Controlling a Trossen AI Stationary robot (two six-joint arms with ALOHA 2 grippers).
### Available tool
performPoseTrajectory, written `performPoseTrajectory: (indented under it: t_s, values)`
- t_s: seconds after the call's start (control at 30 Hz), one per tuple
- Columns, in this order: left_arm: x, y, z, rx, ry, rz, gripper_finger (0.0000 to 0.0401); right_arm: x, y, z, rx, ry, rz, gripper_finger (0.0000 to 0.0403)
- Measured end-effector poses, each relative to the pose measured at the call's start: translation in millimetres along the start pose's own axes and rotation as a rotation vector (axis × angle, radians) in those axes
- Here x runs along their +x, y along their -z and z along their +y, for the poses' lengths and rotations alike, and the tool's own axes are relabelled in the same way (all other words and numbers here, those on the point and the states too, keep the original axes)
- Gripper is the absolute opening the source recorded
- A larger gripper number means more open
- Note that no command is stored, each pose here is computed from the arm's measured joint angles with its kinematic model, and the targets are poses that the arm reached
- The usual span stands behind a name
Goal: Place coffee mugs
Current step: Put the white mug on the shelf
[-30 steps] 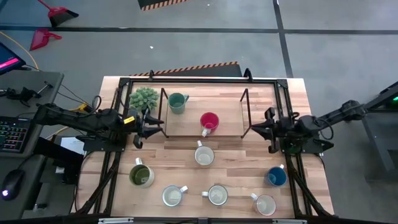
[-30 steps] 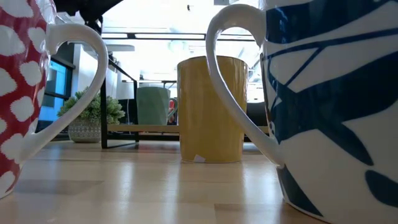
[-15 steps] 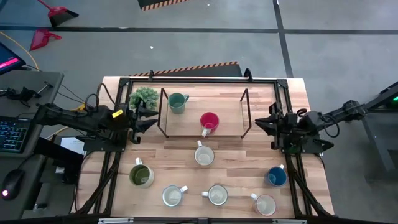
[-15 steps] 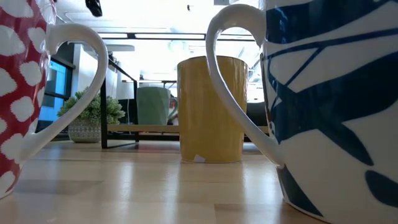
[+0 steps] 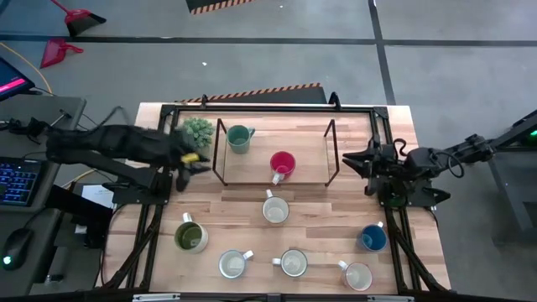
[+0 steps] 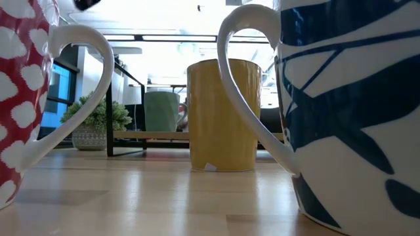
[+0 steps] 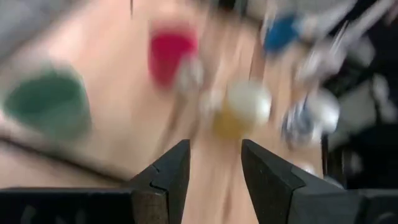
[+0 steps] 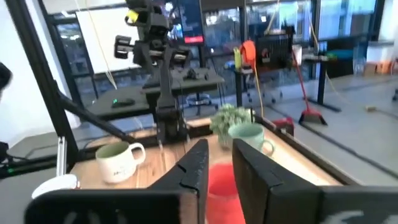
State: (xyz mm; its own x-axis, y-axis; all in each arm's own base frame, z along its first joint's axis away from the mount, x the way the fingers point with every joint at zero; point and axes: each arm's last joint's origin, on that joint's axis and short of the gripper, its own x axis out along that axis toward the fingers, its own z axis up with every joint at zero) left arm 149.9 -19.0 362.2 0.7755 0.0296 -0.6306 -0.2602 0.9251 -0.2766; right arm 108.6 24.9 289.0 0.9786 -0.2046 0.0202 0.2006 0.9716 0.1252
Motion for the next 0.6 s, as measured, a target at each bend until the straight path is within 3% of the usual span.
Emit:
performPoseTrajectory:
  t_s: [0.1,0.2,0.33,0.6]
  values:
    - [21.5,8.0,-4.8,-0.057,-0.014,0.248,0.0132,0.0,3.0,-0.3,0.003,0.003,0.028,0.0080]
    - [39.6,10.6,-14.6,-0.076,0.043,0.374,0.0132,-0.1,3.8,-0.5,-0.004,0.005,0.035,0.0093]
    - [57.9,15.7,-29.6,-0.104,0.098,0.480,0.0132,-0.1,4.4,-0.6,-0.008,0.005,0.041,0.0101]
    - [73.7,37.9,-59.6,-0.199,0.052,0.626,0.0132,-0.4,9.1,-2.0,-0.037,0.035,0.081,0.0103]
